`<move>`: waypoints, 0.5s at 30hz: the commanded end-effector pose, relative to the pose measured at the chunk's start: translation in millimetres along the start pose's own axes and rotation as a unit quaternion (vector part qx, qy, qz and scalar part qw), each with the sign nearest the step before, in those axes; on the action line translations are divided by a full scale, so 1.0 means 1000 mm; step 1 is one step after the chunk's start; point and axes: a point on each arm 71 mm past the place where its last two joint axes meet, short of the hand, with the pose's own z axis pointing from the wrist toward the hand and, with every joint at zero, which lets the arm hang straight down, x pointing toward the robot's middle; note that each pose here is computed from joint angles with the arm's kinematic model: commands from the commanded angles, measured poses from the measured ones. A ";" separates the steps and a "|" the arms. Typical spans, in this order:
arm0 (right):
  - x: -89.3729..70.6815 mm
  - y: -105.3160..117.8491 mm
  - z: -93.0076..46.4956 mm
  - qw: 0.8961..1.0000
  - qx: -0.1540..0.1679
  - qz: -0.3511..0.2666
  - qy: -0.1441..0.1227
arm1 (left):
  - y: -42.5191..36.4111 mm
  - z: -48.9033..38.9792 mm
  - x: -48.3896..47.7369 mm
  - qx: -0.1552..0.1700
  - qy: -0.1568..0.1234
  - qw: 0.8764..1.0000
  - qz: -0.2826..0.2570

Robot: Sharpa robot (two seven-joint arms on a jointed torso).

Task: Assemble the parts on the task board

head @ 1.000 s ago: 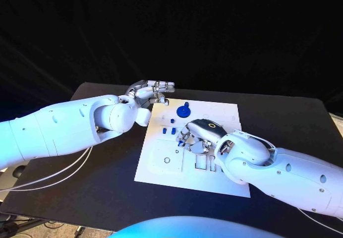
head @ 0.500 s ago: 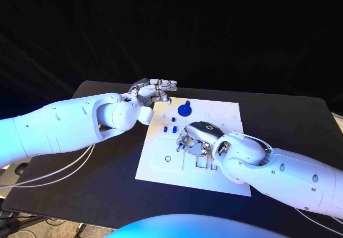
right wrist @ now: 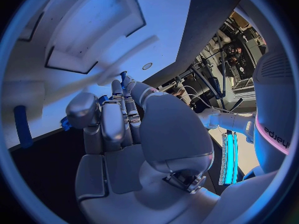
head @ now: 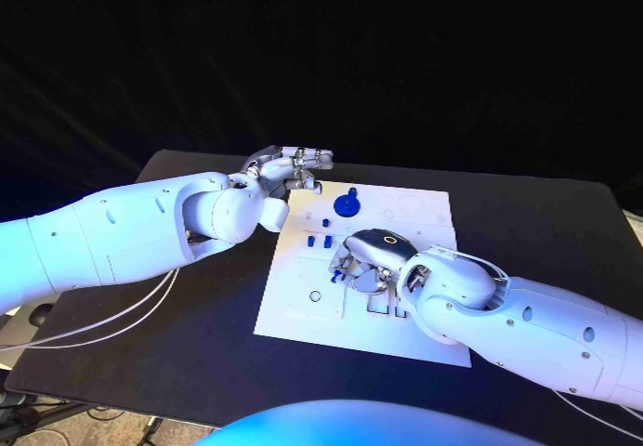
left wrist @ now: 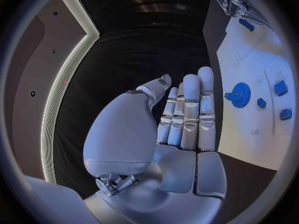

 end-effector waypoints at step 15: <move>0.007 0.002 0.003 0.999 0.007 -0.033 0.032 | 0.0001 0.0012 0.0016 -0.001 0.007 1.000 0.000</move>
